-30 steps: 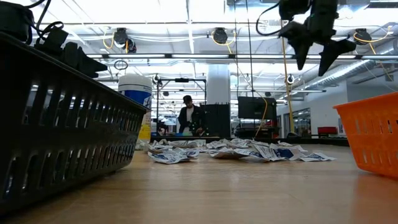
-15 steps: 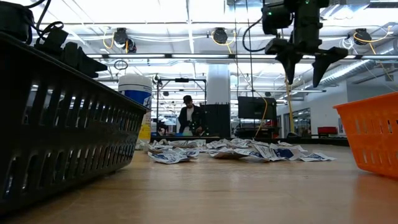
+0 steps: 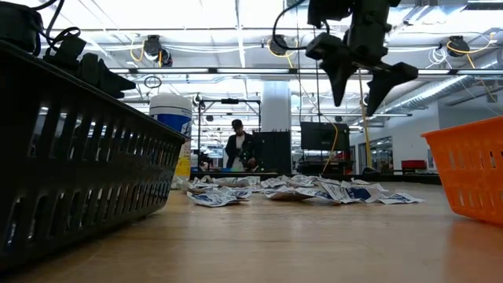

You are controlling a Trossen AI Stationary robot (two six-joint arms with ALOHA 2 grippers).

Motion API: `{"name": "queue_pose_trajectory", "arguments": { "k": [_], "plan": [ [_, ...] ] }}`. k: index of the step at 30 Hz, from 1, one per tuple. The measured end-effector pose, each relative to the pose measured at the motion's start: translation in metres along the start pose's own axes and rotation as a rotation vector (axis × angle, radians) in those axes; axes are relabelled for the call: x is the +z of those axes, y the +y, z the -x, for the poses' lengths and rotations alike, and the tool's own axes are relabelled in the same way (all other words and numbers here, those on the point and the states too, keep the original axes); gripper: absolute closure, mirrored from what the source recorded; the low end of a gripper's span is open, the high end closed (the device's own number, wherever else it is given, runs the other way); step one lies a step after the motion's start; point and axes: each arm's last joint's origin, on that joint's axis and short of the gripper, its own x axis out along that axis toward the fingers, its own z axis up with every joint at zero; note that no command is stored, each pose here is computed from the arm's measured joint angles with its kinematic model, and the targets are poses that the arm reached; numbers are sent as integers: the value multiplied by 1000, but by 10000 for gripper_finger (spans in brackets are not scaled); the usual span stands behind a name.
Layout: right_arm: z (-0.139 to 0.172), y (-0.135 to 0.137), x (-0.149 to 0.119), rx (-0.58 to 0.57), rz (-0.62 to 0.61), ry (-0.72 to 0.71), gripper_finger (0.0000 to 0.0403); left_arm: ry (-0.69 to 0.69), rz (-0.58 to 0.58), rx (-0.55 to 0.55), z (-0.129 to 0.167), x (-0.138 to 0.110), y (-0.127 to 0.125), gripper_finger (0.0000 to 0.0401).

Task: Pick & Place First Aid Supplies
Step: Put the alcohol pad into the blue bin

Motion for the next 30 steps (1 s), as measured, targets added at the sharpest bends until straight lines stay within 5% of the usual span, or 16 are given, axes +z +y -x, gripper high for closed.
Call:
{"name": "queue_pose_trajectory", "arguments": {
  "k": [18, 30],
  "plan": [
    [-6, 21, -54, 37, 68, -31, 124, 0, 0, 0, 0, 0, 0, 4],
    [-53, 35, -83, -92, 154, -34, 124, 0, 0, 0, 0, 0, 0, 4]
  ]
}}
